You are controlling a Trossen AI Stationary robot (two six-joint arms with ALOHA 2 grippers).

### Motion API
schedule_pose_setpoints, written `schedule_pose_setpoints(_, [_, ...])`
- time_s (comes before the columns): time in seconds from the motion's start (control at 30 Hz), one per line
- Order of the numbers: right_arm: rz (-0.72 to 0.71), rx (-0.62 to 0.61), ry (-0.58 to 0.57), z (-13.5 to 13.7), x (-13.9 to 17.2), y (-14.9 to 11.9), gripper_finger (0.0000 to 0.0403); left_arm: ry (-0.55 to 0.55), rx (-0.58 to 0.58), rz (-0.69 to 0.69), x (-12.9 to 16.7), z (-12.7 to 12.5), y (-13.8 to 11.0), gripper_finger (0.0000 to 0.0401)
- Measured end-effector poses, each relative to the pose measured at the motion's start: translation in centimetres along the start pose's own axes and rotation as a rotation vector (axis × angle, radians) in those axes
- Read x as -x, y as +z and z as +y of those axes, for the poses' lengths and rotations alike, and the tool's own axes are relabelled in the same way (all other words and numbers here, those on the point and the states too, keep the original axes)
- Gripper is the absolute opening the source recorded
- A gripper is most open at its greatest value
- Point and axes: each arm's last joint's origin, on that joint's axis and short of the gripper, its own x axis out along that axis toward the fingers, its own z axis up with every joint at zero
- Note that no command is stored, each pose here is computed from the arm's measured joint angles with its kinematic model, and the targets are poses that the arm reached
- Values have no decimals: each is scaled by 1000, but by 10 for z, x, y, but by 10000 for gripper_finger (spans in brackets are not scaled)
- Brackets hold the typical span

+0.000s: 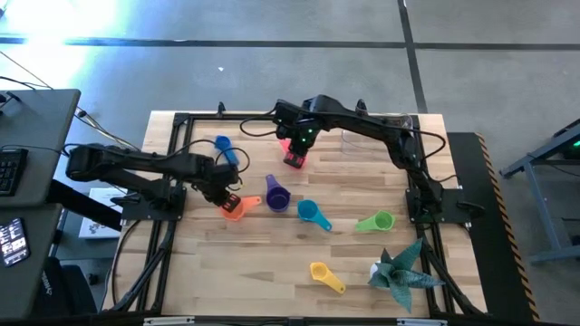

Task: Nest measuring cups in basket
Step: Stack the orange measuring cup on top of the purple measuring cup

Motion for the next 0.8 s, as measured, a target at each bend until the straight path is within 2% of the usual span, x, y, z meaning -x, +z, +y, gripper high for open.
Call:
schedule_pose_setpoints(0.17, [-78,-25,17,9,23,-3,62,-76,30,-101,14,-4,-6,4])
schedule_pose_setpoints(0.43, [-148,-143,55,29,48,-9,62,-241,6,-267,39,-9,-11,3])
schedule_pose_setpoints(0.6, [-148,-199,70,56,51,-15,62,-291,-32,-341,48,-9,-13,3])
schedule_pose_setpoints(0.8, [-154,-251,16,100,53,-29,62,-305,-91,-366,51,-10,-13,2])
